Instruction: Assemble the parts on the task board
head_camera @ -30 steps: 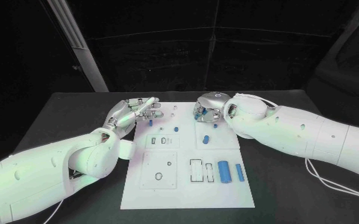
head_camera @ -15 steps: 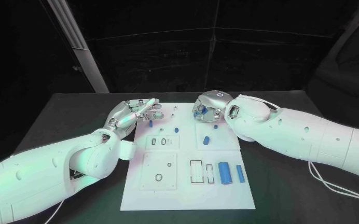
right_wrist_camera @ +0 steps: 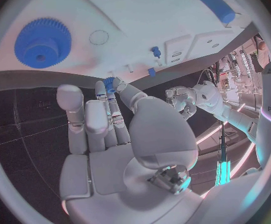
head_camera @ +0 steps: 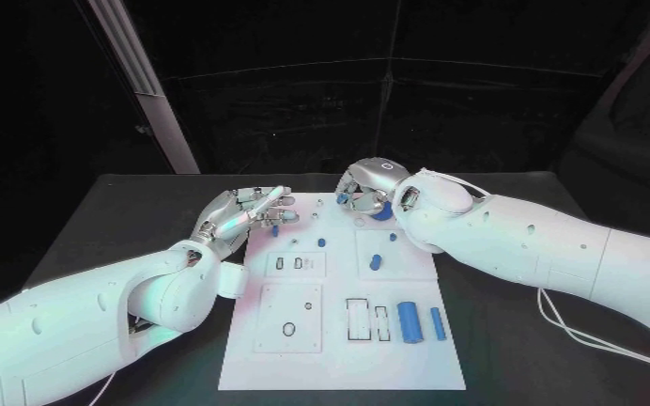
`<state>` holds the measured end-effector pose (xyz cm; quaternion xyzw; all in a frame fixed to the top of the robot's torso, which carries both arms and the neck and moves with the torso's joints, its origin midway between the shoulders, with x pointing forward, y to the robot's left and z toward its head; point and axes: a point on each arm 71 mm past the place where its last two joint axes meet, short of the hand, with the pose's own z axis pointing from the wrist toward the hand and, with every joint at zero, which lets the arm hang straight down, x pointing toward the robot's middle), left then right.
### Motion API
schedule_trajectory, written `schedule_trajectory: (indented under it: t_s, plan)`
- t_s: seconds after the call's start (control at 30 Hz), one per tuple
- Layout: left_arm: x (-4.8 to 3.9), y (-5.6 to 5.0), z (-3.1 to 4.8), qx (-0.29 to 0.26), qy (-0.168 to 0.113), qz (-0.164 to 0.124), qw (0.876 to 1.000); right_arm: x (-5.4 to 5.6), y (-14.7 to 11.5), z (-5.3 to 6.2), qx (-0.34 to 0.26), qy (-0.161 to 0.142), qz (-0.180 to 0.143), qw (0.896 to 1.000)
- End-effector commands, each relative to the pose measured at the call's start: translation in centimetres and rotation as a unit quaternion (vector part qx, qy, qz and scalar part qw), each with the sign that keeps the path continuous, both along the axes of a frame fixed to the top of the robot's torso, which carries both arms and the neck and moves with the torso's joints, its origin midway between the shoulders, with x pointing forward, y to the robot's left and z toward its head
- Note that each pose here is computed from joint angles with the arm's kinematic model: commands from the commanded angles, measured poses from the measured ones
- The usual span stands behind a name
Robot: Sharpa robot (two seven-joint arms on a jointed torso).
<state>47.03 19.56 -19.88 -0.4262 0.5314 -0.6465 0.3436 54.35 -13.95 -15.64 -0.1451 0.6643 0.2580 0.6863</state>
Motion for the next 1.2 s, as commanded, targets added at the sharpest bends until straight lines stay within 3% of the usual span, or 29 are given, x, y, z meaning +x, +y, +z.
schedule_trajectory:
  t_s: [0.03,0.57,1.2]
  plan:
    - [-0.02,-0.3,0.15,-0.004,-0.004,-0.011,1.0,0.4,0.5,0.4,0.012,-0.013,-0.001,1.0]
    - [-0.01,-0.6,0.65,-0.004,-0.007,-0.014,1.0,1.8,2.9,-0.2,-0.014,0.001,0.0,1.0]
    - [0.11,-0.7,0.89,-0.002,-0.009,-0.015,1.0,2.0,3.7,-0.6,-0.038,0.015,0.004,0.999]
